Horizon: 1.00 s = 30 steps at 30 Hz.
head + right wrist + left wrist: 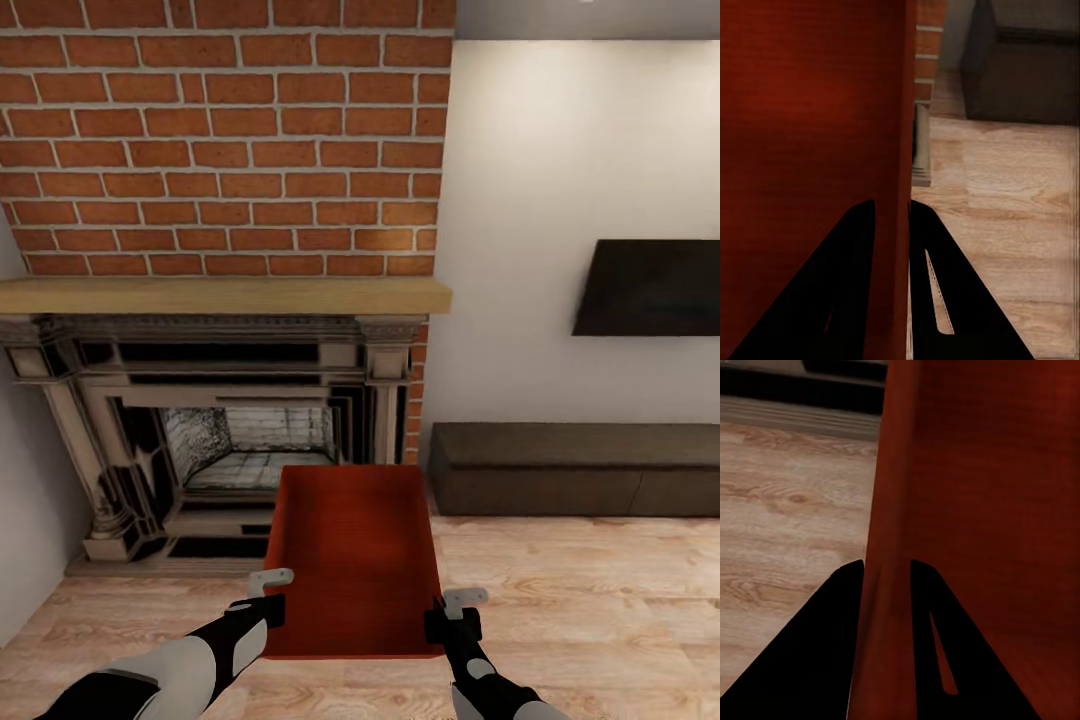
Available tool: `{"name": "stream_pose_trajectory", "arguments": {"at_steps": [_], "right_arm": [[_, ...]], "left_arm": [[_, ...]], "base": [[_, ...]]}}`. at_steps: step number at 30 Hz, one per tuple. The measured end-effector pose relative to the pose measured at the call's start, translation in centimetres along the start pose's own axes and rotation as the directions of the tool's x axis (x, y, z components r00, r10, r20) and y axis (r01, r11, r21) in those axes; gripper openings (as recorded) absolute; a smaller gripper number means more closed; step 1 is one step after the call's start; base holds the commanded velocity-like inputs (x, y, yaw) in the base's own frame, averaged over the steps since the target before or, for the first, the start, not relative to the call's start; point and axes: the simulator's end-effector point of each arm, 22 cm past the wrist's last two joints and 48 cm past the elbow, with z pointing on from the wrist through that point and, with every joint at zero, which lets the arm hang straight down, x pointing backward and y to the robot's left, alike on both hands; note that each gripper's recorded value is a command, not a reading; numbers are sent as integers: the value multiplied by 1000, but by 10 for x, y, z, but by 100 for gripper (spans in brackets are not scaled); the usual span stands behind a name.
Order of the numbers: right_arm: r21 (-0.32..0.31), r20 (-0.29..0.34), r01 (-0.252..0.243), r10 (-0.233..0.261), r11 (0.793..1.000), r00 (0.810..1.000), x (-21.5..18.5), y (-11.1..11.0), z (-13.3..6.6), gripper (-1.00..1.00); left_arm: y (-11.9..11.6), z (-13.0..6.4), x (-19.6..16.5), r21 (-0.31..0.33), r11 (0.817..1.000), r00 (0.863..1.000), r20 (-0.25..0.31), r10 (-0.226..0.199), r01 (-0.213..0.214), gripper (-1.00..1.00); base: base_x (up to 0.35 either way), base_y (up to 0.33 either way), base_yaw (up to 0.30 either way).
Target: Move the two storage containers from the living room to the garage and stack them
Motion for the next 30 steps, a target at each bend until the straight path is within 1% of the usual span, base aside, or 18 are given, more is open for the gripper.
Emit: {"name": "stream_pose_trajectory", "arguments": {"at_steps": [30], "right_arm": [[0,0,0,0,1000,1000,0,0,0,-100]], "left_arm": [[0,0,0,0,1000,1000,0,0,0,-100]], "base": [[0,0,-281]]}}
